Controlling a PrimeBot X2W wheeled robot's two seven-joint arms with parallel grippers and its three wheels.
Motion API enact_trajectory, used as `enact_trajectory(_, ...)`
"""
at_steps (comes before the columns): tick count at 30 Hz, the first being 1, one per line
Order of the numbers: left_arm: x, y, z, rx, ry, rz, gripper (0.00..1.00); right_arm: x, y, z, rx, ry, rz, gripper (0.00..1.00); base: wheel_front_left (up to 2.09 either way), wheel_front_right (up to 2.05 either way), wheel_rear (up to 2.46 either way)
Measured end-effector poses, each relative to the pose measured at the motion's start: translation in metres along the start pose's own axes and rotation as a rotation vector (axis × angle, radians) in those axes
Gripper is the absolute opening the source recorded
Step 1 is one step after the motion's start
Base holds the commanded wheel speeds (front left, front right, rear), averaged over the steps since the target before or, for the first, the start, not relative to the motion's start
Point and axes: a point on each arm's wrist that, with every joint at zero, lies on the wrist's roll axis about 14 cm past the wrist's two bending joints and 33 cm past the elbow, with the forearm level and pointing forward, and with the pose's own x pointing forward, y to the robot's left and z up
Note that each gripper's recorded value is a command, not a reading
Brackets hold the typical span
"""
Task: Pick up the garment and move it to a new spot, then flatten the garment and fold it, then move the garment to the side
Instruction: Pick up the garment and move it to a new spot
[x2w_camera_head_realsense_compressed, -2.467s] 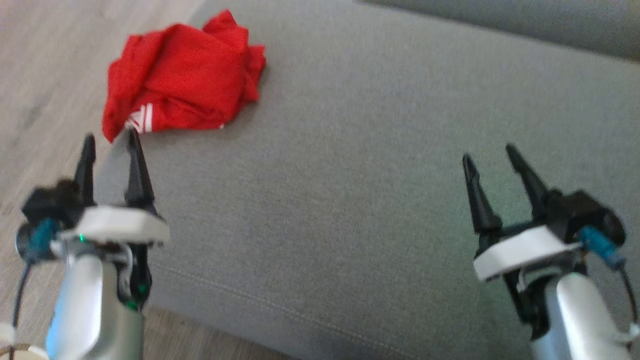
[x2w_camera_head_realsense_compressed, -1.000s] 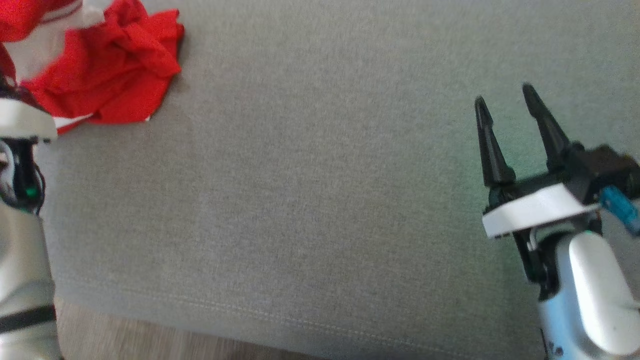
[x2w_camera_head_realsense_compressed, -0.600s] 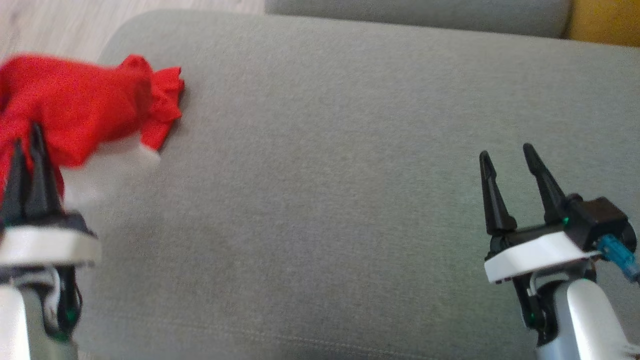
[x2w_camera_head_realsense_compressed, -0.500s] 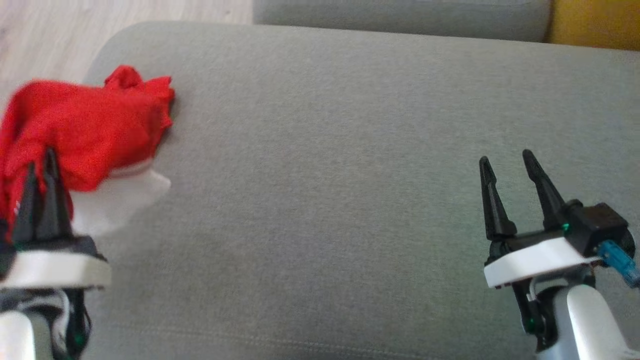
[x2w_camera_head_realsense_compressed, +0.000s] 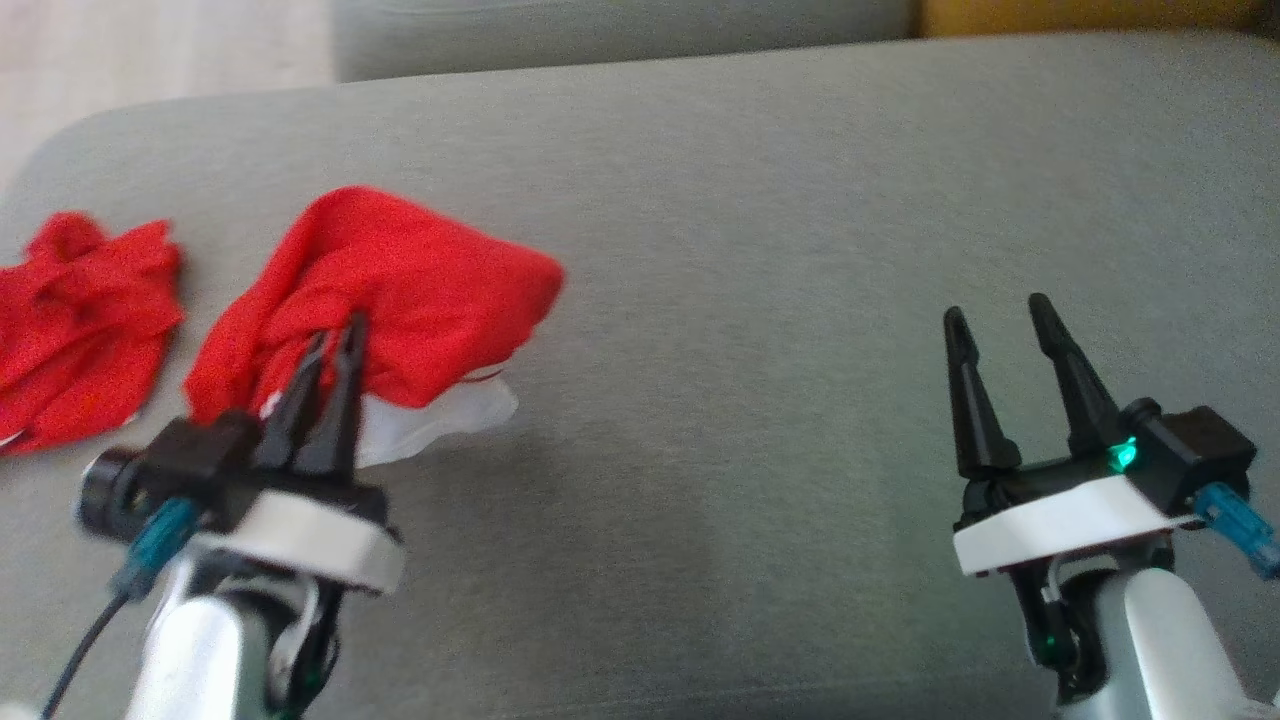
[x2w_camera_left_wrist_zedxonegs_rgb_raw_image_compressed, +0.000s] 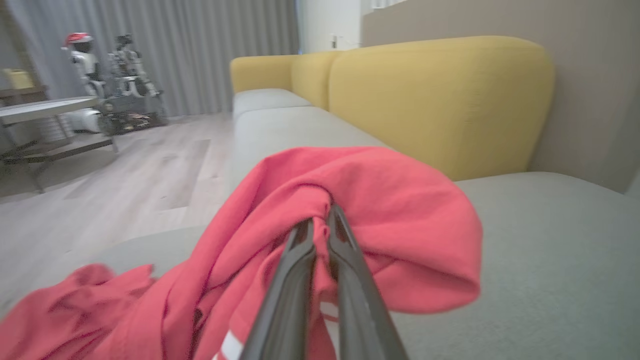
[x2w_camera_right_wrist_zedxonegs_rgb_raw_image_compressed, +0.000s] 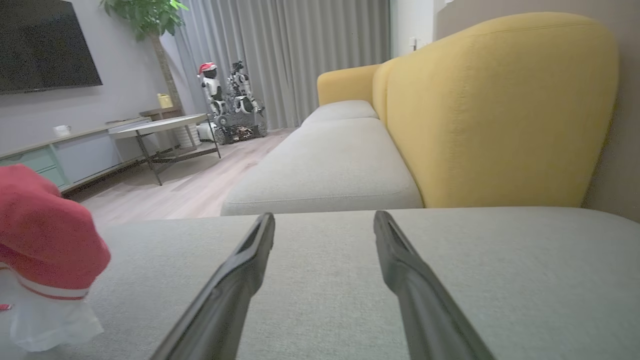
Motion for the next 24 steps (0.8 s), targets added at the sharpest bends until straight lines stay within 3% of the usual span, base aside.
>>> enact_trajectory(4,0.030,-0.040,-0.008,-0.018,0.011,-0.133,0.00,-0.011,-0.017,-0.001,0.007,-0.002,-0.055,1.00,0.00,0.00,0.00)
enact_trajectory(12,0.079,-0.168,-0.046,-0.043,0.086,-0.521,0.00,-0.039,-0.070,-0.010,0.027,0.002,-0.236,1.00,0.00,0.00,0.00)
enact_trajectory(22,0.056,-0.248,-0.147,-0.093,0.383,-0.783,0.00,-0.050,-0.101,-0.037,0.024,0.075,-0.342,1.00,0.00,0.00,0.00)
enact_trajectory(23,0.056,-0.249,-0.147,-0.096,0.387,-0.786,0.31,-0.048,-0.099,-0.038,0.026,0.075,-0.336,1.00,0.00,0.00,0.00)
enact_trajectory(24,0.055,-0.248,-0.146,-0.098,0.384,-0.788,0.77,-0.047,-0.098,-0.038,0.028,0.074,-0.330,1.00,0.00,0.00,0.00)
